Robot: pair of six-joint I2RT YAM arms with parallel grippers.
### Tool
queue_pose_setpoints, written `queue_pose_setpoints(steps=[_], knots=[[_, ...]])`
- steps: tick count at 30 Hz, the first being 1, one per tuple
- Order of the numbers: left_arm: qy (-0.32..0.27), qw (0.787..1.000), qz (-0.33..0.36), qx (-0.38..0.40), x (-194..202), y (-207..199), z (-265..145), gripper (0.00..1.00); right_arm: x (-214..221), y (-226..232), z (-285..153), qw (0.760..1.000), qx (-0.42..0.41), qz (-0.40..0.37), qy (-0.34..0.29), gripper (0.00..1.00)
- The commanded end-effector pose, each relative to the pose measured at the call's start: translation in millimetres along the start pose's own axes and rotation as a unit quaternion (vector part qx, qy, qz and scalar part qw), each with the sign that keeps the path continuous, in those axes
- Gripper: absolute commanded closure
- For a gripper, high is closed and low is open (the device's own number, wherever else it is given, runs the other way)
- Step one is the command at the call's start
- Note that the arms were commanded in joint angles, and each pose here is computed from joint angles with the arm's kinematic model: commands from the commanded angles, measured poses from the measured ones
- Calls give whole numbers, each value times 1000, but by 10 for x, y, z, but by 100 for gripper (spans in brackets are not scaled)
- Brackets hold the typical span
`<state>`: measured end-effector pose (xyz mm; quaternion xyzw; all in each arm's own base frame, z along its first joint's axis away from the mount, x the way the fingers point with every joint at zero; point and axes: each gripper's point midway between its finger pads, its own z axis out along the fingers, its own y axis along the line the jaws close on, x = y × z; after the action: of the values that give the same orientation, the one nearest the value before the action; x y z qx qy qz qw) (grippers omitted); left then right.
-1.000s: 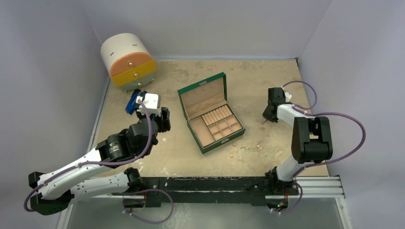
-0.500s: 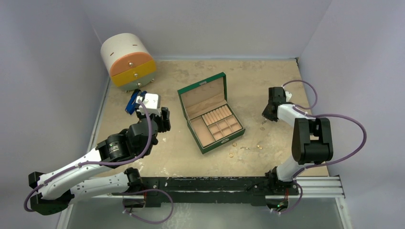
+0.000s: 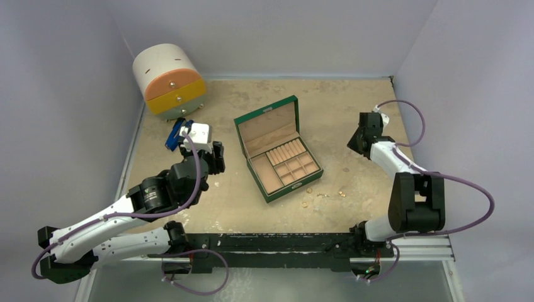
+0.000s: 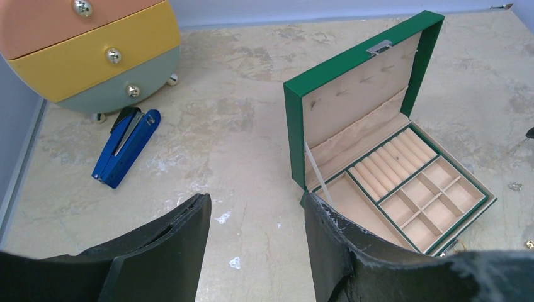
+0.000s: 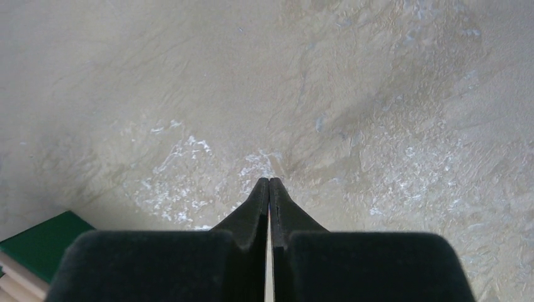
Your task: Organize the mixed jewelry
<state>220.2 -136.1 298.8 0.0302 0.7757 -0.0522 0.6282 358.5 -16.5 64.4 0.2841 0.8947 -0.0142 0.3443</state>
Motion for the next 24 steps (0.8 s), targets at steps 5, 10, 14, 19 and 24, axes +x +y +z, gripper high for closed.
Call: queue_pose_setpoints(steps=[5,10,14,19,24], knots=[[-6,1000,-10,-10,-39,26,26,44,-224,280,-384,996,-72,-25,-38,100],[-4,1000,-8,-9,-28,17,41,44,-210,517,-678,991,-110,-59,-50,100],[-2,1000,-6,-10,-20,9,53,44,-156,749,-927,982,-152,-94,-57,100],[0,1000,-5,-11,-10,11,62,44,-11,1020,-1207,969,-200,-133,-55,100],[0,1000,-5,-11,-9,14,66,44,235,1290,-1423,953,-253,-165,-40,100]])
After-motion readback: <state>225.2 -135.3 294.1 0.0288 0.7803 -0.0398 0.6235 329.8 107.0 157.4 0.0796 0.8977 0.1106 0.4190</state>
